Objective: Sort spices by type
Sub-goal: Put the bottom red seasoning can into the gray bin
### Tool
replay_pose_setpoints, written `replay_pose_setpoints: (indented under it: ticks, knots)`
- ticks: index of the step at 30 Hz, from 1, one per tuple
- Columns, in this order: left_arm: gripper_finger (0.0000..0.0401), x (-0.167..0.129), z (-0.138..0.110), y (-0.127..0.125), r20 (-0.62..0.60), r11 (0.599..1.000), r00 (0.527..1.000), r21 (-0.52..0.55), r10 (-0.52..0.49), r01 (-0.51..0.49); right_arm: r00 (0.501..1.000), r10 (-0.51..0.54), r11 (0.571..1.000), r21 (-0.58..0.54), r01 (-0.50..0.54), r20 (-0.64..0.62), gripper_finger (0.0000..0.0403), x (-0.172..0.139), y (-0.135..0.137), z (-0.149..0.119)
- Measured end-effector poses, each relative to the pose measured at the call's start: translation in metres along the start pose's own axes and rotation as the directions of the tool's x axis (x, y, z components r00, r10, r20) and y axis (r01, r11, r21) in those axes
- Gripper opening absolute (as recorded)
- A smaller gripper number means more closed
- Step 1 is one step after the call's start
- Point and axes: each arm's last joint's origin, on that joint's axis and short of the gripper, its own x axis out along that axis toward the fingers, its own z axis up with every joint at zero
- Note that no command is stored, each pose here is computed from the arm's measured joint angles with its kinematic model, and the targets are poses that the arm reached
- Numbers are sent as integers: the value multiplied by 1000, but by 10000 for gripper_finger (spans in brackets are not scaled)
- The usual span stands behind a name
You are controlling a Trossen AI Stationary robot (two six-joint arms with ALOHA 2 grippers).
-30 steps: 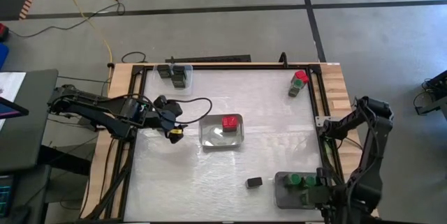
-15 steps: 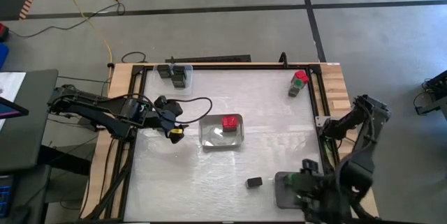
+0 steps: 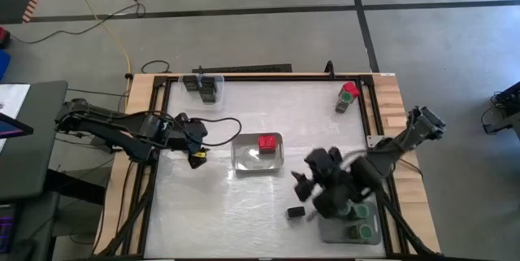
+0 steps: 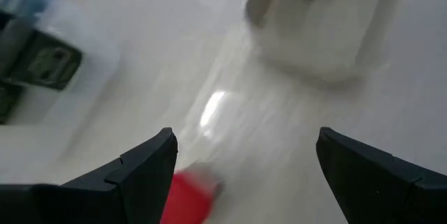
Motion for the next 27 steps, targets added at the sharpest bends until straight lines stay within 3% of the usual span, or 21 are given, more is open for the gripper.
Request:
replay_pose_setpoints:
  ticks: [4,10,16,21,27]
  knots:
    - [327,-3,-9,8,-76,985,996,169,55,-41,999,-28,999,16,27,27,312,18,-3,18]
    - [327,-9,-19,17,-145,912,983,408,113,-44,996,-64,996,73,60,55,312,35,-9,38]
    - [326,-16,-22,22,-176,826,984,557,14,88,995,-61,991,126,51,75,312,42,-10,47]
    - [319,-12,-33,38,-196,802,974,560,-114,207,995,-33,988,156,18,91,312,42,-7,50]
    - [315,8,-51,57,-207,821,971,528,-123,216,995,-25,985,170,8,96,312,42,-6,50]
